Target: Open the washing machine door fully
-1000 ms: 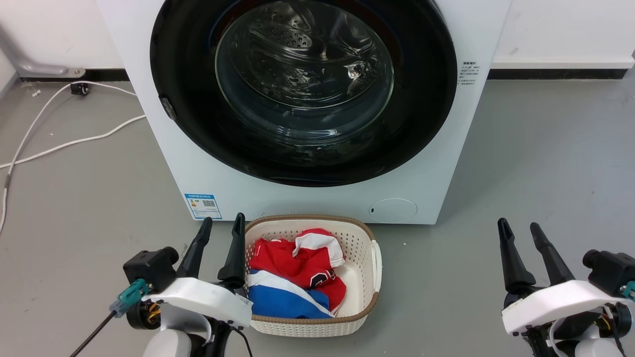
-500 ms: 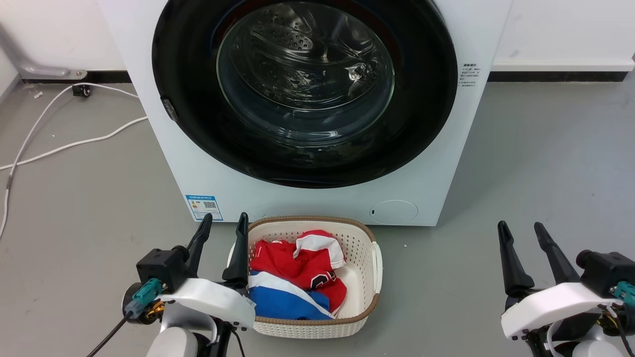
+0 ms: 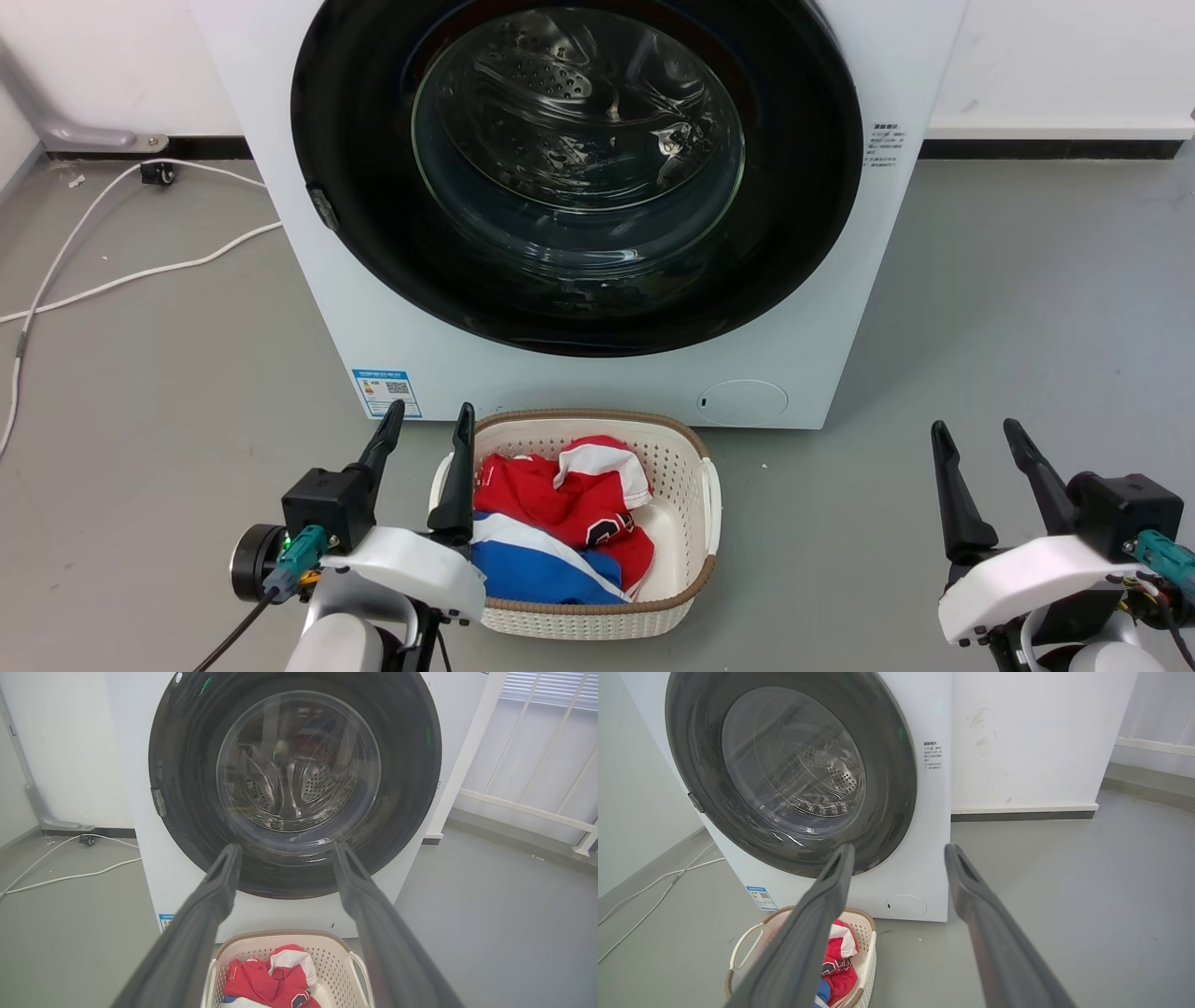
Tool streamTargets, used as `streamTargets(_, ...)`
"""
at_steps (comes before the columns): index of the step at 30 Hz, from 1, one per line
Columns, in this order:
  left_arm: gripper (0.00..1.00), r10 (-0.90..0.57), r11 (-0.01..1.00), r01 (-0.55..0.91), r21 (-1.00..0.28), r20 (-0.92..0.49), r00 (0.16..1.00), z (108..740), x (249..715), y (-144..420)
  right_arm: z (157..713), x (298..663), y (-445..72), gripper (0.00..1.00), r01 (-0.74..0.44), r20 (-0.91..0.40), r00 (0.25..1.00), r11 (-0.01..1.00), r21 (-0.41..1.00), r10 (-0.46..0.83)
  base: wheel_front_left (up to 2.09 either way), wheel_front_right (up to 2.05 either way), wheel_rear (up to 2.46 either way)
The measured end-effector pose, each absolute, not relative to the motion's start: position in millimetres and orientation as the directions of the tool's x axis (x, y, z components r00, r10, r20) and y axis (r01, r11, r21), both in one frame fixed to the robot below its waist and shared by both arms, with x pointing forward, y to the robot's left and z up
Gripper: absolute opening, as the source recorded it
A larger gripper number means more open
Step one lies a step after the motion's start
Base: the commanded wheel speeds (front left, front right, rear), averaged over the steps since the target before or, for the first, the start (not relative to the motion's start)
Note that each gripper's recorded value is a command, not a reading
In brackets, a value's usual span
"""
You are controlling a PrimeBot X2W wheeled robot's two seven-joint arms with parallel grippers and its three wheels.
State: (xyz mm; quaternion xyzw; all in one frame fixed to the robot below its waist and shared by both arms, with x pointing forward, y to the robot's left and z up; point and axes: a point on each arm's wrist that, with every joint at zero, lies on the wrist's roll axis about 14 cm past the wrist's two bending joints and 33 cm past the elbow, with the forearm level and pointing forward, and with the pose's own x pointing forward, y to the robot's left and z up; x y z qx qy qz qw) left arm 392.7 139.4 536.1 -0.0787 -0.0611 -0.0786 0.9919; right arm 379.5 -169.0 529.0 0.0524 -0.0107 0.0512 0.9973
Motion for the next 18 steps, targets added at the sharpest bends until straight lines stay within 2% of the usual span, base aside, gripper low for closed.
streamTargets(18,1.00,-0.161,0.984,0.169,-0.054,0.127,0.979,529.3,391.9,137.4,528.7,377.4,-169.6,1.00,-0.103,0.032,0.994,0.995,0.014,0.102,0.00,0.00,0.00)
